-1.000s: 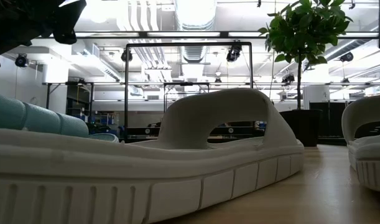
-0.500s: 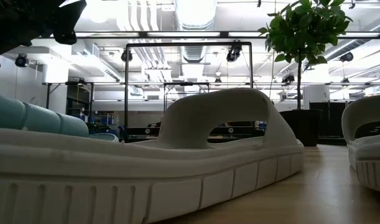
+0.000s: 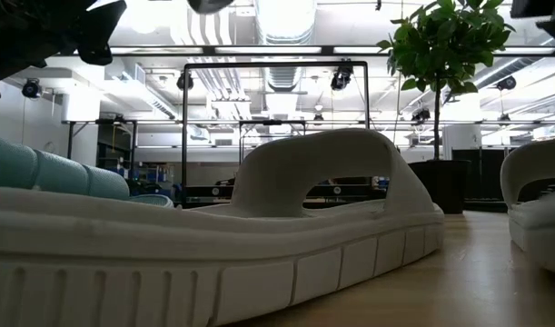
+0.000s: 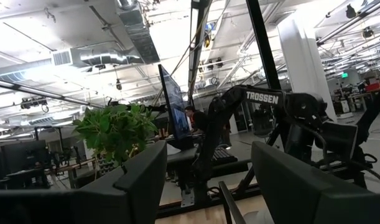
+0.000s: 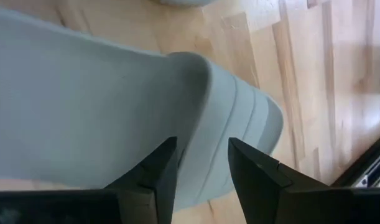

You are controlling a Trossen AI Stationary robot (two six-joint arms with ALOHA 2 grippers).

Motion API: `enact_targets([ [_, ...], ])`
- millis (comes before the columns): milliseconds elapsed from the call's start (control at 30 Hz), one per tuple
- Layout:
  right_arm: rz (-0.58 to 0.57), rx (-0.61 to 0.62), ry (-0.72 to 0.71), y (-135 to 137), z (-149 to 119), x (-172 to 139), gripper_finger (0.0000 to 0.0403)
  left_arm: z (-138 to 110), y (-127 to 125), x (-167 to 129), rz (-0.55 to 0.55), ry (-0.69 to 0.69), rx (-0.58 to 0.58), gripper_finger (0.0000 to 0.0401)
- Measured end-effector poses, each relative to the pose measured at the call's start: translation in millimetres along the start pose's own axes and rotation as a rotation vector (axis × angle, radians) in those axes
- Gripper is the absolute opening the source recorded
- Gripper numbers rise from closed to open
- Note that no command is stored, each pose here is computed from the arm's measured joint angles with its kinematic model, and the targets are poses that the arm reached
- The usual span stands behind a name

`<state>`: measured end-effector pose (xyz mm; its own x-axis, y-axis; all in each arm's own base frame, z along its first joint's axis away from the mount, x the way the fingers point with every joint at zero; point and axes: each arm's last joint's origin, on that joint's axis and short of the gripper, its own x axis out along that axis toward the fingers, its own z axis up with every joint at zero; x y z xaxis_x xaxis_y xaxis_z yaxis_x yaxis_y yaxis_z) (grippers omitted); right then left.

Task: Pick and place slides into the shelf
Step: Put the right gray slipper on the shelf

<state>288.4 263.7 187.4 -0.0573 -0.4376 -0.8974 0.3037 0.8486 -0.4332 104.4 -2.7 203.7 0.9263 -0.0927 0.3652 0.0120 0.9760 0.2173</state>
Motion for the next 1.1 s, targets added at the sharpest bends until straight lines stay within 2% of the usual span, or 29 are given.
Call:
enact_targets([
  [367,-0.093,-0.033,0.031,-3,-8,24,0.0132,0,0,0,0.0,-0.001,0.0,0.0219],
  [533,-0.148,0.029,0.009,-5,-11,34,0.0119,0,0,0,0.001,-0.002,0.0,0.0219],
  [667,-0.165,0.017,0.023,-6,-13,39,0.0096,0,0,0,0.0,0.0,0.0,0.0219],
  [867,-0.186,0.005,0.035,-8,-15,42,0.0019,0,0,0,0.0,-0.002,0.0,0.0219],
  [1100,-0.176,-0.036,0.049,-9,-13,35,0.0012,0,0,0,0.001,-0.002,0.0,0.0219],
])
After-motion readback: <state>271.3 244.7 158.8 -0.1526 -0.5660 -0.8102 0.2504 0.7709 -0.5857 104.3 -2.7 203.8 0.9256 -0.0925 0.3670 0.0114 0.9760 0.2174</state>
